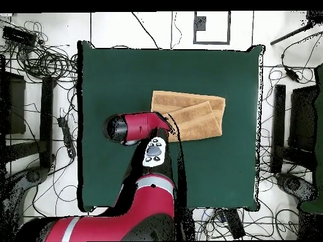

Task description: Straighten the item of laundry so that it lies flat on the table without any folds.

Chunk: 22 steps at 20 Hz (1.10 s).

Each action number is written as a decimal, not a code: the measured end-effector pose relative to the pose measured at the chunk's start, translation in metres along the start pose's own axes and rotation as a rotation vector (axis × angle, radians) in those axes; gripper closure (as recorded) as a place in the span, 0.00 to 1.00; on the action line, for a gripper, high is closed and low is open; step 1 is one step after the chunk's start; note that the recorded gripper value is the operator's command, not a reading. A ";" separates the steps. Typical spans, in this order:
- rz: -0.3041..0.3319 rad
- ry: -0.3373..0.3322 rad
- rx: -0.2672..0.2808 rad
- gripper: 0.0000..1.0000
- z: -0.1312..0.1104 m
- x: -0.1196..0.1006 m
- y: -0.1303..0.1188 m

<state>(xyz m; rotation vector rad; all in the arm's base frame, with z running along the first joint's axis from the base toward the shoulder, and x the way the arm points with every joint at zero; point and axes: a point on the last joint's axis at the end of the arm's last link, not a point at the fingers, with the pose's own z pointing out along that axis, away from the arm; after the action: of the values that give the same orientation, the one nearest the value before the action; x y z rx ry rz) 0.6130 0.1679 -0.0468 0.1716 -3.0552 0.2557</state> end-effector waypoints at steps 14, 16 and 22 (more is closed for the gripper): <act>0.004 0.003 -0.004 1.00 -0.001 0.002 -0.002; 0.007 0.007 -0.005 1.00 -0.002 0.004 -0.003; 0.045 0.043 -0.012 1.00 -0.006 0.022 -0.026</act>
<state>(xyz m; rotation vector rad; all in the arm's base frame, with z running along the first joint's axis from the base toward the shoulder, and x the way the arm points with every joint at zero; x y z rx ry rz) 0.5950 0.1412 -0.0347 0.0959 -3.0198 0.2410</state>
